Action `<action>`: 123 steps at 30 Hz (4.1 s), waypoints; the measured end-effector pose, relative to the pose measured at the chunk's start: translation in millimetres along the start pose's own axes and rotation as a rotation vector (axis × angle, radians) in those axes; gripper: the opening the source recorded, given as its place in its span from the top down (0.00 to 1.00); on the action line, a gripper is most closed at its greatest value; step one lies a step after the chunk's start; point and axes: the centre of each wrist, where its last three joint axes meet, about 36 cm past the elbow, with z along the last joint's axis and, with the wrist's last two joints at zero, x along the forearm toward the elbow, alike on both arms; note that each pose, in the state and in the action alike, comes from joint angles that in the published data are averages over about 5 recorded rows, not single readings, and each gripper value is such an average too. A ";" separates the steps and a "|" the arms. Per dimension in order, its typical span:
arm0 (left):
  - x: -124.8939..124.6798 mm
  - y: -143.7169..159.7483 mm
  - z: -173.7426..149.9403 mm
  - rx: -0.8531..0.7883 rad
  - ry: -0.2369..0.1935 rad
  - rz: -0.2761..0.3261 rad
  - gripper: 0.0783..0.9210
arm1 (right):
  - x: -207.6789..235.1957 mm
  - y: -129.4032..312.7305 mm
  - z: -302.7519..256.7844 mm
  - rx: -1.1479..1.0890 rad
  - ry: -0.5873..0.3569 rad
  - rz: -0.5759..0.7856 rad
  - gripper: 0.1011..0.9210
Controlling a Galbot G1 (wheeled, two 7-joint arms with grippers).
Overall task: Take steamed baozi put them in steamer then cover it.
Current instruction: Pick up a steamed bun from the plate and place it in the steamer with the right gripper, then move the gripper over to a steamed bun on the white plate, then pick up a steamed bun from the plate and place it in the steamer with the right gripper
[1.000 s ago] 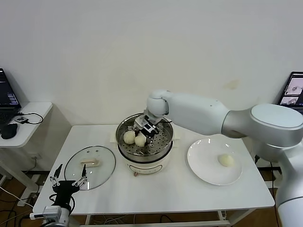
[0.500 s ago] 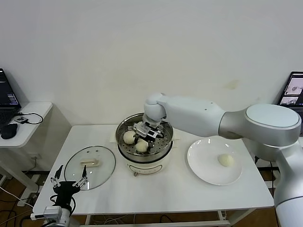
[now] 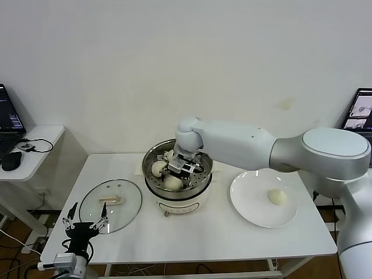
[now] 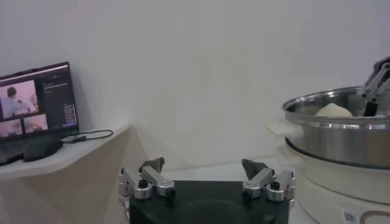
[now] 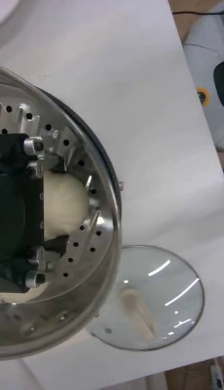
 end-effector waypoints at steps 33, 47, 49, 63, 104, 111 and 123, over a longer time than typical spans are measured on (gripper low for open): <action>-8.6 2.7 -4.5 -0.043 -0.018 0.037 0.12 | 127.2 165.4 84.8 -0.754 0.273 0.202 0.12; -10.0 0.9 -1.9 -0.068 -0.008 0.048 0.12 | 83.2 312.8 109.5 -1.024 0.305 0.110 0.12; -9.8 1.8 -2.2 -0.070 -0.008 0.046 0.12 | 72.6 326.4 111.1 -1.042 0.304 0.093 0.12; -7.2 5.1 -2.7 -0.075 -0.005 0.036 0.12 | 17.2 384.5 123.6 -1.137 0.320 0.019 0.12; -7.4 5.2 -5.9 -0.074 -0.013 0.035 0.12 | -1.3 398.1 138.4 -1.216 0.343 0.011 0.45; -8.1 6.3 -6.5 -0.074 -0.015 0.037 0.12 | 41.8 365.2 138.1 -1.195 0.339 0.076 0.45; -9.3 2.8 -5.9 -0.065 -0.017 0.043 0.12 | 136.7 240.8 120.0 -1.106 0.271 0.266 0.42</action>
